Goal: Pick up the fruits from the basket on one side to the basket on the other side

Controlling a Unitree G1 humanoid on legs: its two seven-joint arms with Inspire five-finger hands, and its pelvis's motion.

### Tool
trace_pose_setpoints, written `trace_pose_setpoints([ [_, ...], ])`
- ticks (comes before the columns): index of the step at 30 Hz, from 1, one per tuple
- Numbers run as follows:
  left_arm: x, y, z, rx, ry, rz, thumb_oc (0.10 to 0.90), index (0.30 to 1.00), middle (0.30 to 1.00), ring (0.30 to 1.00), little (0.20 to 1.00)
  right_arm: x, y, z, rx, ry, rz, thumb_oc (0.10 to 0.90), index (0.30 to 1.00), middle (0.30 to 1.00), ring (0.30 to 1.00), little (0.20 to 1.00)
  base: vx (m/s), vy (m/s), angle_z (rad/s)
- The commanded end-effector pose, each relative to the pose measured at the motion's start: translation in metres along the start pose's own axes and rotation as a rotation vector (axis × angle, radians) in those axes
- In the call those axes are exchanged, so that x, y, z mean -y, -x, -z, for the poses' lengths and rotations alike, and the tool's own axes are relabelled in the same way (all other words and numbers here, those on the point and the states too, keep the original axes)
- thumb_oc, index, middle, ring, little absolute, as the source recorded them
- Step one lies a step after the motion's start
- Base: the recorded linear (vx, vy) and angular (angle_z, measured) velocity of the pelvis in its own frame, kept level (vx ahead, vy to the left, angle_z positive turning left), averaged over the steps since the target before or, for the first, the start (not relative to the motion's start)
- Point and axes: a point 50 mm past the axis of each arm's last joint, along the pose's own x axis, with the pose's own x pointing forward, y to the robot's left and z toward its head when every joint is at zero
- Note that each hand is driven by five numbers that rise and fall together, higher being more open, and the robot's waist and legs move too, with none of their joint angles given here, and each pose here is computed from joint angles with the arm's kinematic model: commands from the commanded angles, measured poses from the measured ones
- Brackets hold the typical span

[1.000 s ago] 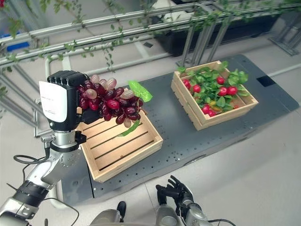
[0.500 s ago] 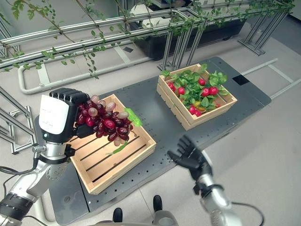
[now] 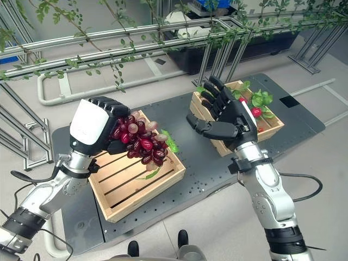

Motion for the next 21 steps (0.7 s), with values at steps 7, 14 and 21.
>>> trace_pose_setpoints([
  [7,-0.029,-0.053,-0.013,0.107,0.047,-0.221,0.400,0.300,0.300,0.300,0.300,-0.031,-0.026,-0.033,0.088,0.046,-0.216,0.800,0.900,0.900,0.900,0.900,0.00,0.000,0.00],
  [14,-0.031,-0.054,-0.016,0.101,0.070,-0.226,0.400,0.300,0.300,0.300,0.300,-0.038,-0.029,-0.018,-0.030,0.044,-0.307,0.800,0.900,0.900,0.900,0.900,0.00,0.000,0.00],
  [21,-0.034,-0.055,-0.023,0.126,0.103,-0.243,0.400,0.300,0.300,0.300,0.300,-0.041,-0.023,0.002,-0.132,0.044,-0.374,0.800,0.900,0.900,0.900,0.900,0.00,0.002,0.01],
])
